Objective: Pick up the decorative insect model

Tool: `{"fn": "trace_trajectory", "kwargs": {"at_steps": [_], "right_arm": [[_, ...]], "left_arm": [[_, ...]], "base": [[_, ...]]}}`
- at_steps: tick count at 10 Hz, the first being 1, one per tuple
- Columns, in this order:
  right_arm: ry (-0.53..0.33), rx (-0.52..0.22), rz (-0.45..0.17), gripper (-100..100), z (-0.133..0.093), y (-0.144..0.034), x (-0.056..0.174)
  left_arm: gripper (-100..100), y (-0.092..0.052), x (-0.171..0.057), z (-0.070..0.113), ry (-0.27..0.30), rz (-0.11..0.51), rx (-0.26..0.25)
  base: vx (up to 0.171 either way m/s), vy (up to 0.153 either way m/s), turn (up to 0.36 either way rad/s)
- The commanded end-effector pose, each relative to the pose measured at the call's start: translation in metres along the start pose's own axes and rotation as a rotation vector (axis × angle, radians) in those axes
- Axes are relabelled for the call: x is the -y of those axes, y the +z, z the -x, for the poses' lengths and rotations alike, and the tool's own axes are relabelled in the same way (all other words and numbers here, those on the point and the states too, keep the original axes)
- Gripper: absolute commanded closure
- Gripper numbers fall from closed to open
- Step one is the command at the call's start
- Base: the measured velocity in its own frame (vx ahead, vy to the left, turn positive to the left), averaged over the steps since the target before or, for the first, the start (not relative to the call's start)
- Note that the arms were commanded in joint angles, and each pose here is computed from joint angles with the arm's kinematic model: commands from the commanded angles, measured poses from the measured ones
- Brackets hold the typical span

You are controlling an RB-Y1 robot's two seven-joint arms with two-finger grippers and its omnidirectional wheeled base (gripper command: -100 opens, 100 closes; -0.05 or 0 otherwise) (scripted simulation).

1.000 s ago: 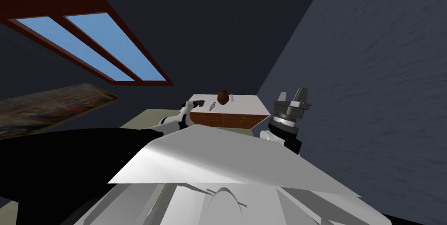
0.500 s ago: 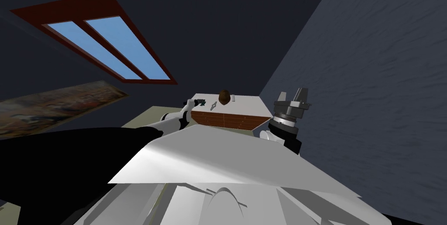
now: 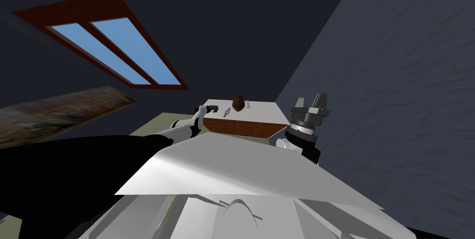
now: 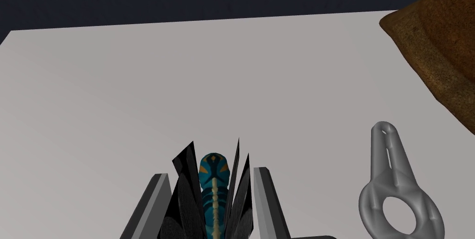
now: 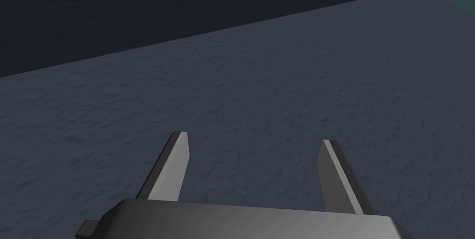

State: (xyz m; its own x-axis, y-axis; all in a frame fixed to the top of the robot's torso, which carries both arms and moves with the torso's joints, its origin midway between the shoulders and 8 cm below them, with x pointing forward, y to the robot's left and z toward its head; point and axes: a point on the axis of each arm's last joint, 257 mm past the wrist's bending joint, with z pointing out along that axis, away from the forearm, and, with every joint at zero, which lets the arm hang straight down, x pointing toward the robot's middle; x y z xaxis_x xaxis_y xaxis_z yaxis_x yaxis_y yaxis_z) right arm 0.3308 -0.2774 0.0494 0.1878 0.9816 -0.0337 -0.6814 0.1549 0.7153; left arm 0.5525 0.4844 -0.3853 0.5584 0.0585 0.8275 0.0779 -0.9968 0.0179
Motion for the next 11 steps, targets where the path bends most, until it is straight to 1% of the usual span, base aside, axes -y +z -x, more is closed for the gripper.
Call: {"fn": "trace_trajectory", "kwargs": {"at_steps": [1,2,3,4,5,6,7,8,9,10,11], "right_arm": [[0.0,0.0,0.0,0,0.0,0.0,0.0],[0.0,0.0,0.0,0,0.0,0.0,0.0],[0.0,0.0,0.0,0,0.0,0.0,0.0],[0.0,0.0,0.0,0,0.0,0.0,0.0],[0.0,0.0,0.0,0,0.0,0.0,0.0],[0.0,0.0,0.0,0,0.0,0.0,0.0],[0.0,0.0,0.0,0,0.0,0.0,0.0],[0.0,0.0,0.0,0,0.0,0.0,0.0],[0.0,0.0,0.0,0,0.0,0.0,0.0],[0.0,0.0,0.0,0,0.0,0.0,0.0],[0.0,0.0,0.0,0,0.0,0.0,0.0]], "left_arm": [[100,-0.006,0.006,0.018,-0.039,-0.012,0.011],[100,-0.01,0.012,0.022,-0.046,-0.021,0.009],[100,-0.014,0.014,0.037,-0.063,-0.029,0.025],[100,-0.017,0.019,0.045,-0.069,-0.036,0.033],[100,-0.024,0.028,0.045,-0.087,-0.051,0.019],[100,-0.03,0.032,0.056,-0.116,-0.064,0.026],[100,-0.038,0.042,0.056,-0.124,-0.081,0.011],[100,-0.041,0.045,0.057,-0.119,-0.085,0.011],[100,-0.049,0.051,0.07,-0.17,-0.104,0.017],[100,-0.059,0.061,0.073,-0.155,-0.121,0.01],[100,-0.06,0.062,0.074,-0.153,-0.123,0.011]], "base": [[0.001,0.023,-0.307],[-0.008,0.041,-0.241],[-0.001,0.048,-0.314],[-0.001,0.04,-0.195],[-0.003,0.007,-0.014],[-0.006,0.01,-0.283],[-0.008,0.022,-0.203],[-0.002,0.008,-0.004],[-0.004,0.017,-0.296],[-0.007,0.029,-0.227],[-0.001,0.015,0.01]]}}
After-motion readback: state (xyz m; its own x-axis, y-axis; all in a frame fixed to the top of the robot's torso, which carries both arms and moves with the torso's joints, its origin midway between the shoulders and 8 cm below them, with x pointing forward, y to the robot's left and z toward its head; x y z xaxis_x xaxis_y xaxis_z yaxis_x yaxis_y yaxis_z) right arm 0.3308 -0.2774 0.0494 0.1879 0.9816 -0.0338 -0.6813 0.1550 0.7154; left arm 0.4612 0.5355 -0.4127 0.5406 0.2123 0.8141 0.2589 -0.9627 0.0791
